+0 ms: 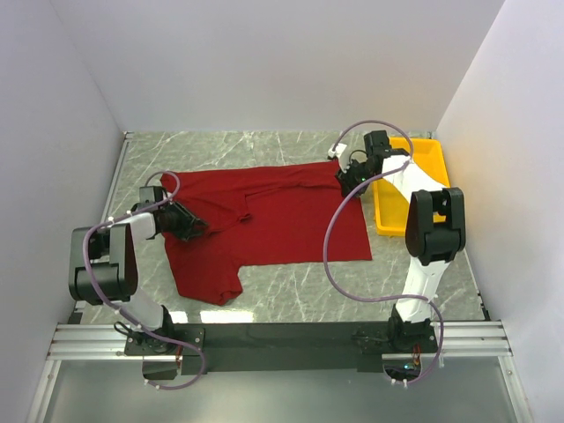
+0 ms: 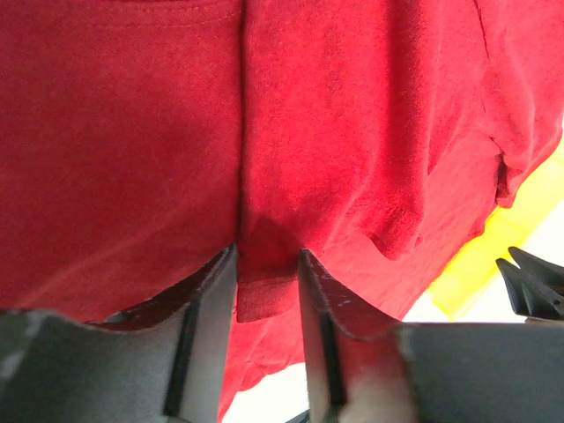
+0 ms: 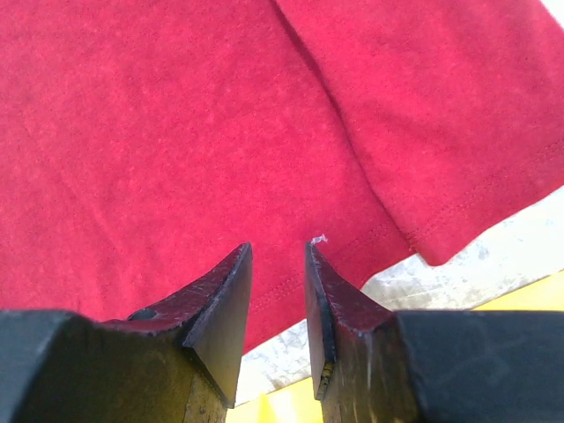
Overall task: Fold and stack the t-shirts
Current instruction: Fold the tshirt
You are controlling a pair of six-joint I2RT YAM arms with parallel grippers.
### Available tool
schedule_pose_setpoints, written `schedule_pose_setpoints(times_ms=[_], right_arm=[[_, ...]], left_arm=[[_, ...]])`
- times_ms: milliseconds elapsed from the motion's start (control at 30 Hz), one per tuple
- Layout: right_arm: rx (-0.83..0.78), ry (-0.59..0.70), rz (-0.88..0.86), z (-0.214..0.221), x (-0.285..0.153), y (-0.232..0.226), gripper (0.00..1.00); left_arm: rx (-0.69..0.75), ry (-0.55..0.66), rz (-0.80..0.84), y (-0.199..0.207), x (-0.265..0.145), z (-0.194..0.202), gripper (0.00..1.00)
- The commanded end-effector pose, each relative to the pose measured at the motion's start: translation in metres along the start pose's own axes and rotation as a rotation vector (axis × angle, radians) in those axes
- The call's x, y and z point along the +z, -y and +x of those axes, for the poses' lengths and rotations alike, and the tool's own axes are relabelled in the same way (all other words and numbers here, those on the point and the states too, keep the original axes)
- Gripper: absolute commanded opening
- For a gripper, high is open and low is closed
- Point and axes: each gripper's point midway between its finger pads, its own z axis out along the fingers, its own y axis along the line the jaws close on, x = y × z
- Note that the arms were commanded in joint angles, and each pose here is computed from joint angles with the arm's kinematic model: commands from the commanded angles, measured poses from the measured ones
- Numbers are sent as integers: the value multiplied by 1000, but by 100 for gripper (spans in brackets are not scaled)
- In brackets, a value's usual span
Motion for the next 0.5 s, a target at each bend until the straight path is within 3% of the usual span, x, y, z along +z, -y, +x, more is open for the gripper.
schedule_pose_setpoints(times_ms=[0,167,267,300,333,467], right_arm=[[-21,51,43,-17,-19,4,38],[-18,50,41,-17,-18,4,38],[-15,48,41,-17,-17,5,38],[-14,46,42,-16,-17,6,38],[-14,44,43,-16,-17,6,38],[-15,43,46,-16,-18,7,38]], left_arm=[[18,7,65,18,1,-6,38],[28,-14,81,19,1,0,30],[32,-24,109,22,0,2,17],[32,-29,113,22,0,3,3],[36,-32,120,24,-1,4,1],[71,-23,137,31,-10,3,1]])
